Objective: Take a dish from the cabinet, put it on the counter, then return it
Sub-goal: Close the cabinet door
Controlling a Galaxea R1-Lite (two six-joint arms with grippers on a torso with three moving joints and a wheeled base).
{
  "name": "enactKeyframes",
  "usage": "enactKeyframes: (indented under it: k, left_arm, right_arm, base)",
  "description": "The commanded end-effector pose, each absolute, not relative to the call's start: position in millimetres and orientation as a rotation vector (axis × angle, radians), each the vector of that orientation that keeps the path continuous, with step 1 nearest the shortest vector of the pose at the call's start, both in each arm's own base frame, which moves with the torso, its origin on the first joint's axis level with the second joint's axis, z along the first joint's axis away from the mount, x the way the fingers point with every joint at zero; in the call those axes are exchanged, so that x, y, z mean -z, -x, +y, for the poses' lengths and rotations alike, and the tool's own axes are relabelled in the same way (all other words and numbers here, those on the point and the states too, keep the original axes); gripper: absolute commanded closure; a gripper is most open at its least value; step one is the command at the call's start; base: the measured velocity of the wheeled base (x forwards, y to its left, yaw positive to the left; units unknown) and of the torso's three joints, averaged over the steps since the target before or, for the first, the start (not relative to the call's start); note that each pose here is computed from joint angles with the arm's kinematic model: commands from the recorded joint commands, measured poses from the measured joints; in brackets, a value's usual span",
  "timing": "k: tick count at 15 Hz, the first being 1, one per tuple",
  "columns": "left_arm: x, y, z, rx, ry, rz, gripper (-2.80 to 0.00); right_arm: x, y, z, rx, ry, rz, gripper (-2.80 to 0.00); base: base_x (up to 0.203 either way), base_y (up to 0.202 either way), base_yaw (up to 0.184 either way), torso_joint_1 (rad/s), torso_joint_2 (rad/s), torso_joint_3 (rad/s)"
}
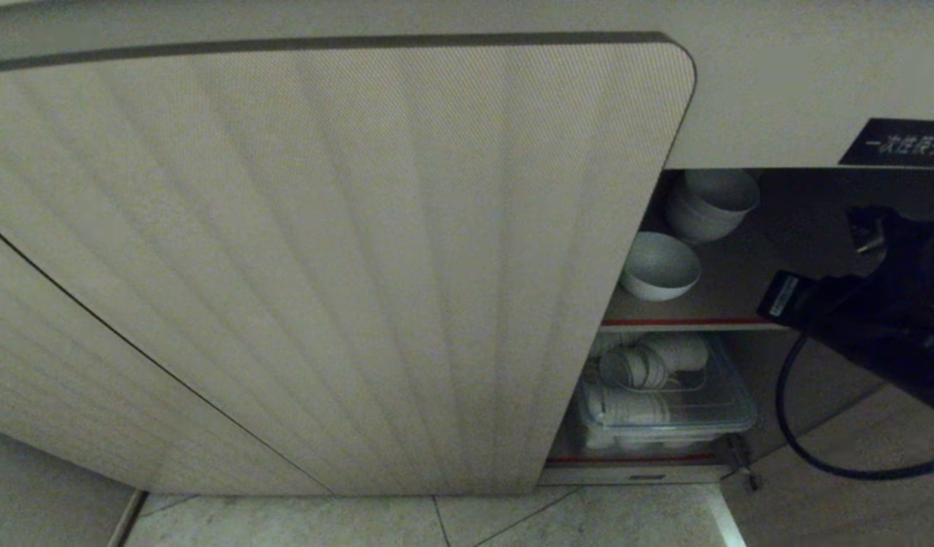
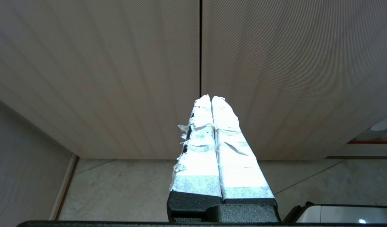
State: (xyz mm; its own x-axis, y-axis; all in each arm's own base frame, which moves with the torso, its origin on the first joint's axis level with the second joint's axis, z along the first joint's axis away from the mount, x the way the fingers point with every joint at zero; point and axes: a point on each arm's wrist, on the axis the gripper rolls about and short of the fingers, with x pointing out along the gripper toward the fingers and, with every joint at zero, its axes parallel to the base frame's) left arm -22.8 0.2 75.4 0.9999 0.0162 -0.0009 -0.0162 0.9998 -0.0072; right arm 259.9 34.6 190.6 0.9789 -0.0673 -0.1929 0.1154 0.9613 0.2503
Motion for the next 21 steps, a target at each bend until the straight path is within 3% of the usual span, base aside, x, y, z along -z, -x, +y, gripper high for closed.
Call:
enactKeyframes:
  k: [1, 21]
  left_arm:
    - [-75.5, 22.8, 0.2, -0.017, 0.008, 0.000, 0.00]
    - [-75.5, 22.8, 0.2, -0.017, 0.008, 0.000, 0.00]
  right_arm:
    - [-193.3, -237.9, 31.2, 0.092, -0.262, 0.166, 0.00]
    - [-151.6, -121.1, 9.1, 0.093, -0.171, 0.216, 0.00]
  base:
    - [0.000, 0.000, 0.000, 0.000, 0.00, 0.000]
    - [0.000, 0.000, 0.000, 0.000, 0.00, 0.000]
